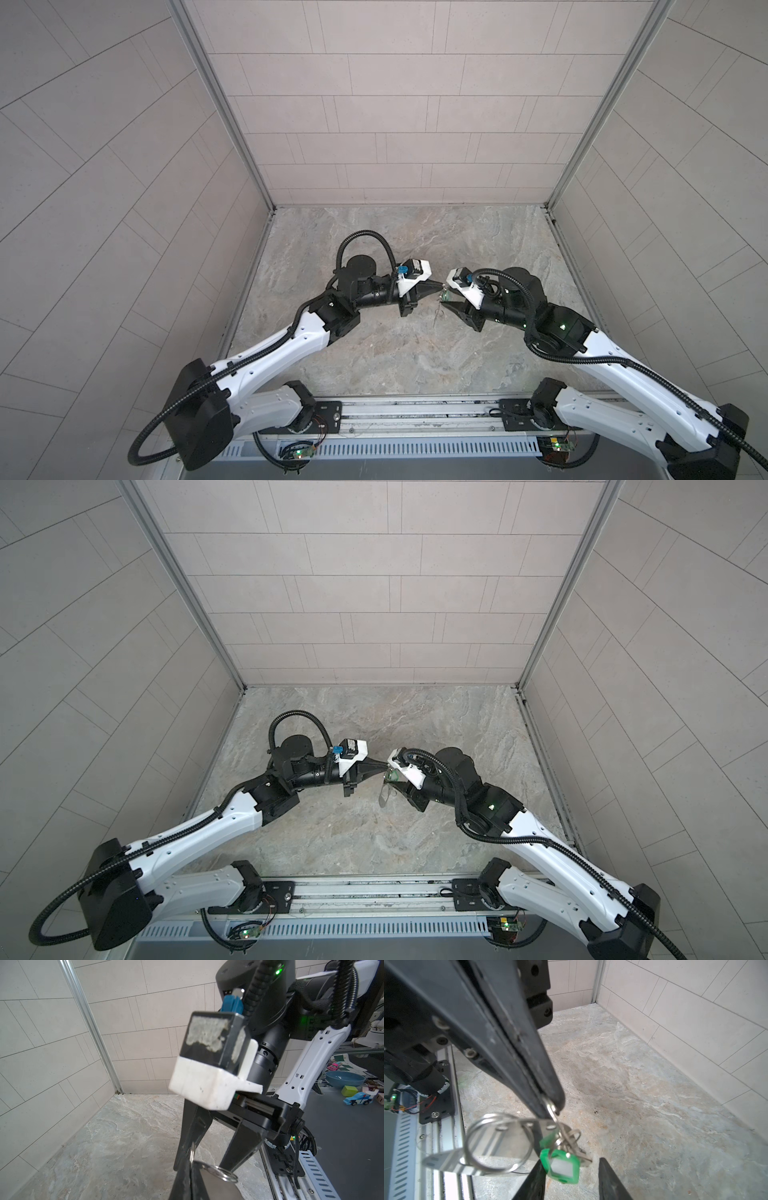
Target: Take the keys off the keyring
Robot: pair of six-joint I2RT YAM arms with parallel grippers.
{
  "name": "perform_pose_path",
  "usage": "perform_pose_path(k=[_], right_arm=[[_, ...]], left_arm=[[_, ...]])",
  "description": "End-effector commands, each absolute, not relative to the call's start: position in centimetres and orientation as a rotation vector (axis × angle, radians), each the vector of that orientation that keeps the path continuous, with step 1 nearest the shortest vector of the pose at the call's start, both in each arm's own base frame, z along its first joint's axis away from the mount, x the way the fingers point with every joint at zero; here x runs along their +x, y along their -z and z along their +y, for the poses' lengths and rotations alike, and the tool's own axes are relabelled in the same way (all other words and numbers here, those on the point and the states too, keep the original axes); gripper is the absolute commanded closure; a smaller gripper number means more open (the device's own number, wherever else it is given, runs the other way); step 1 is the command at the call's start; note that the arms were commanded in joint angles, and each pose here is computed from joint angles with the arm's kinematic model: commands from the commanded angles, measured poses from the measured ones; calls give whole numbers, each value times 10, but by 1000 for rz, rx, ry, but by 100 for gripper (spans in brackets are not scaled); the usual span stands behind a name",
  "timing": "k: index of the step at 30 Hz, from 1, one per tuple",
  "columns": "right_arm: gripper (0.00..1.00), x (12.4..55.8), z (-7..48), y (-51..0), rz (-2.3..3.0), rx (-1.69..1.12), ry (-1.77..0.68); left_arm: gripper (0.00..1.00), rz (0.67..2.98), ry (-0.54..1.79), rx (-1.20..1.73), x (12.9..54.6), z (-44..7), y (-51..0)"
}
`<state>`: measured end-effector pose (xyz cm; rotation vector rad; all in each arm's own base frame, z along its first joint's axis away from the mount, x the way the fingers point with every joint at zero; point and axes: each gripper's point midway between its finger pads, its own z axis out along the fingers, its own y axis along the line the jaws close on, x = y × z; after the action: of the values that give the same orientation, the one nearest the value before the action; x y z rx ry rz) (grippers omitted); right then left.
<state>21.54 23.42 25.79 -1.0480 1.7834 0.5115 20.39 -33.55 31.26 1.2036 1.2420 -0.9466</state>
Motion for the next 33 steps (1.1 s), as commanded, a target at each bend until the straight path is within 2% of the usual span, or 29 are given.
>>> perform_pose_path(k=[1, 9, 18, 25, 33], right_arm=[[58, 216, 230, -268, 1730, -1063, -402], [59, 209, 220, -285, 1652, -1093, -270], [64, 215, 206, -298, 1613, -1080, -88], [66, 209, 224, -307, 1566, -1096, -172], [74, 210, 230, -307, 1571, -1075, -195]], left_arm=[[100, 1165, 949, 1178, 205, -336, -338], [100, 1176, 948, 1180, 205, -336, -335], [100, 1186, 934, 1174, 208, -336, -334], [100, 1193, 921, 1160, 212, -336, -334], [100, 1197, 905, 1153, 215, -336, -333]])
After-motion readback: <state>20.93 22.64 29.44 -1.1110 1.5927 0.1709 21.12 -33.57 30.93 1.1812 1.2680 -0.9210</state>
